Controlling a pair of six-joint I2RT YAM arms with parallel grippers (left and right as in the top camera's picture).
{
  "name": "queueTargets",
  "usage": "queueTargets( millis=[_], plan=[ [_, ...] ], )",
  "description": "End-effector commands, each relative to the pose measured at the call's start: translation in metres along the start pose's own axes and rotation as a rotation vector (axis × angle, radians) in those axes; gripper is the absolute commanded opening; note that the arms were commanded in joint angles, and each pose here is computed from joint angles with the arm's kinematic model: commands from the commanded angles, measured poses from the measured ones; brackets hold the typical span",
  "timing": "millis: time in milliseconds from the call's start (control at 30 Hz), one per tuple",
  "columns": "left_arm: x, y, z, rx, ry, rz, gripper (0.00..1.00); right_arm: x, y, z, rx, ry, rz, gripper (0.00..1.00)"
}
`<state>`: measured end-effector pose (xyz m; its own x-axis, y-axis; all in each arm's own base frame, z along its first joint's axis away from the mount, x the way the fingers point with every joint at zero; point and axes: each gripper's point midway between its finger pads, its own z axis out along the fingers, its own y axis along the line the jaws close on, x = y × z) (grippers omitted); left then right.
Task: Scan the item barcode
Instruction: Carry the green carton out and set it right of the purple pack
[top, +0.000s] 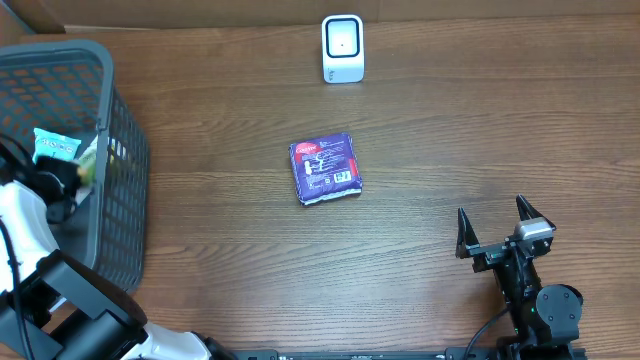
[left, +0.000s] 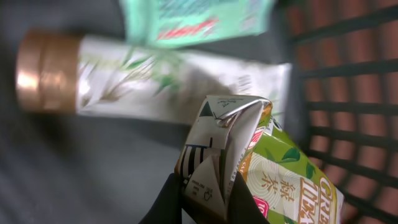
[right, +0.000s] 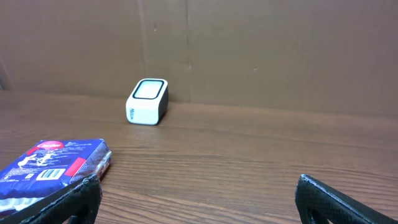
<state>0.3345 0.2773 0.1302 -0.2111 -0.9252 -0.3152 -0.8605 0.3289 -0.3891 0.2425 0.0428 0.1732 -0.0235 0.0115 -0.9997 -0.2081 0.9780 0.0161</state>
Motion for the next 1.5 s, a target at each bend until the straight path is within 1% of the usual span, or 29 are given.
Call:
queueTargets(
  millis=[0, 233, 400, 500, 600, 700, 767, 900, 1033, 1133, 1267, 1467],
  plan=[
    [-0.017, -0.03, -0.026, 0.087, -0.04, 0.084, 0.04, 0.001, 0.0, 0.0, 0.001, -0.006, -0.004, 1.0],
    [-0.033, -0.048, -0.059, 0.102, -0.072, 0.149, 0.04, 0.001, 0.0, 0.0, 0.001, -0.006, -0.003, 1.0],
    [-0.053, -0.07, -0.103, 0.136, -0.14, 0.192, 0.04, 0.001, 0.0, 0.0, 0.002, -0.006, -0.004, 1.0],
    [-0.068, -0.09, -0.143, 0.184, -0.226, 0.217, 0.04, 0.001, 0.0, 0.0, 0.001, -0.006, -0.003, 1.0],
    [-0.076, -0.11, -0.186, 0.234, -0.311, 0.255, 0.04, 0.001, 0.0, 0.0, 0.001, -0.006, -0.004, 1.0],
    [-0.074, -0.128, -0.232, 0.289, -0.389, 0.295, 0.04, 0.001, 0.0, 0.0, 0.001, -0.006, -0.004, 1.0],
    [-0.065, -0.143, -0.26, 0.346, -0.422, 0.33, 0.04, 0.001, 0.0, 0.0, 0.001, -0.006, -0.004, 1.0],
    [-0.028, -0.17, -0.302, 0.465, -0.422, 0.425, 0.04, 0.001, 0.0, 0.0, 0.002, -0.006, -0.003, 1.0],
    [0.028, -0.185, -0.311, 0.512, -0.316, 0.531, 0.04, 0.001, 0.0, 0.0, 0.002, -0.006, -0.004, 1.0],
    [0.081, -0.195, -0.299, 0.519, -0.174, 0.66, 0.04, 0.001, 0.0, 0.0, 0.001, -0.006, -0.004, 1.0],
    [0.141, -0.205, -0.278, 0.514, -0.011, 0.834, 0.04, 0.001, 0.0, 0.0, 0.001, -0.006, -0.003, 1.0],
    [0.226, -0.228, -0.235, 0.534, 0.181, 1.197, 0.04, 0.001, 0.0, 0.0, 0.002, -0.006, -0.004, 1.0]
  ],
)
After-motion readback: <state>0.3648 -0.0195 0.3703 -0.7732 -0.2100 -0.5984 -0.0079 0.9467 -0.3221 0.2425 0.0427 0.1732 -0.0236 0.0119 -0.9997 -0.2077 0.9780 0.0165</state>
